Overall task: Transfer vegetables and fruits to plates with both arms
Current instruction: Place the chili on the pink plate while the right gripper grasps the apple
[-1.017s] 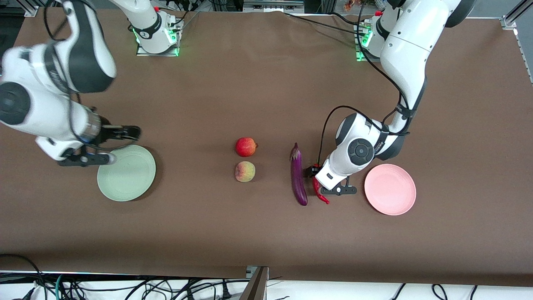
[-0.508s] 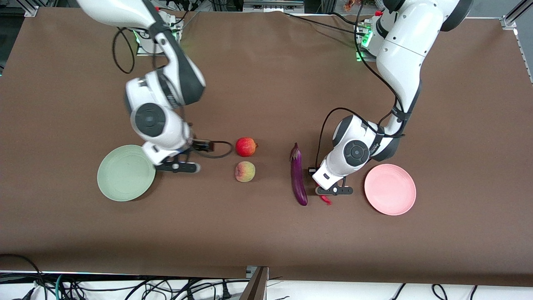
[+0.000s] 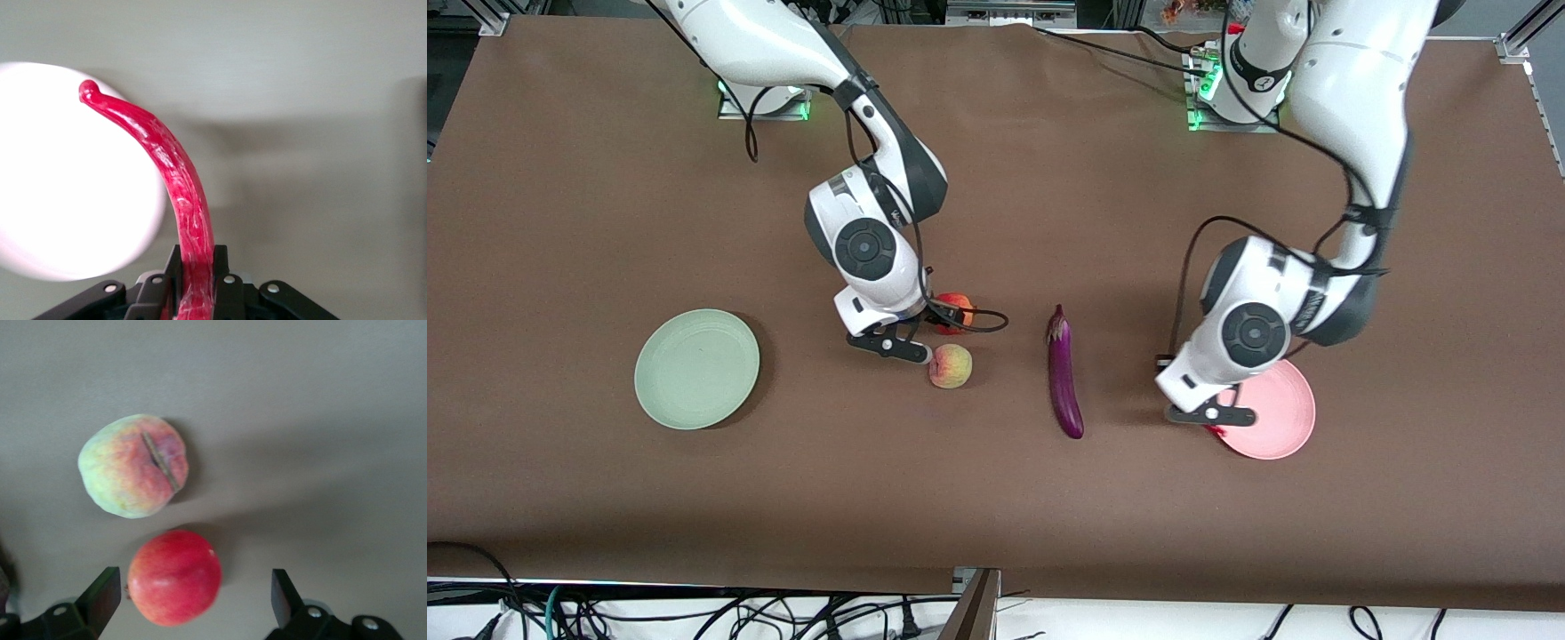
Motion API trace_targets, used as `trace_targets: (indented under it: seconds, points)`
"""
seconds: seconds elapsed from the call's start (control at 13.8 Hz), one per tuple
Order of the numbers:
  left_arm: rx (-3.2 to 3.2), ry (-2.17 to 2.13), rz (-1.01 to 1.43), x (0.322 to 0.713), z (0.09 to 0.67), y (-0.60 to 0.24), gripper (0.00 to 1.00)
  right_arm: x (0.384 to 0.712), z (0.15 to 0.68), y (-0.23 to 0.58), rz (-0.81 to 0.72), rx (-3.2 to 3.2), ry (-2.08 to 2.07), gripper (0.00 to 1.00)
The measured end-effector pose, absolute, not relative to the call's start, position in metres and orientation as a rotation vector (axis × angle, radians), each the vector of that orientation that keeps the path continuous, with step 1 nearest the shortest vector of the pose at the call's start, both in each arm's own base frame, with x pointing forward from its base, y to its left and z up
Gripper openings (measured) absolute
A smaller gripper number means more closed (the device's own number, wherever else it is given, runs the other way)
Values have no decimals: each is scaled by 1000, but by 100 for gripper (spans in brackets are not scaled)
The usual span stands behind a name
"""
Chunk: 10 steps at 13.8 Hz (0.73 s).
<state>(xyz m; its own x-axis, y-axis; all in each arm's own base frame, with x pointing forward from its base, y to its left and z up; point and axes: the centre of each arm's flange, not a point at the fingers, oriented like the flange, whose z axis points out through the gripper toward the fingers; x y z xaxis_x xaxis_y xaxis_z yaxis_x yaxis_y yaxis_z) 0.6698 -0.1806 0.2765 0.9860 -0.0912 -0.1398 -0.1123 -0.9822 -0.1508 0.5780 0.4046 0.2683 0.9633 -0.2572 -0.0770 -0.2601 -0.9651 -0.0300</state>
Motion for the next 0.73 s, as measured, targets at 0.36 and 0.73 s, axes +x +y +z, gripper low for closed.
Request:
trace_targets:
  seconds: [0.36, 0.73]
  points:
    - [-2729, 487, 251, 682, 250, -101, 21, 564, 236, 427, 117, -3075, 420, 100]
    - [-2707, 571, 254, 680, 234, -112, 41, 557, 219, 434, 126, -3084, 416, 100]
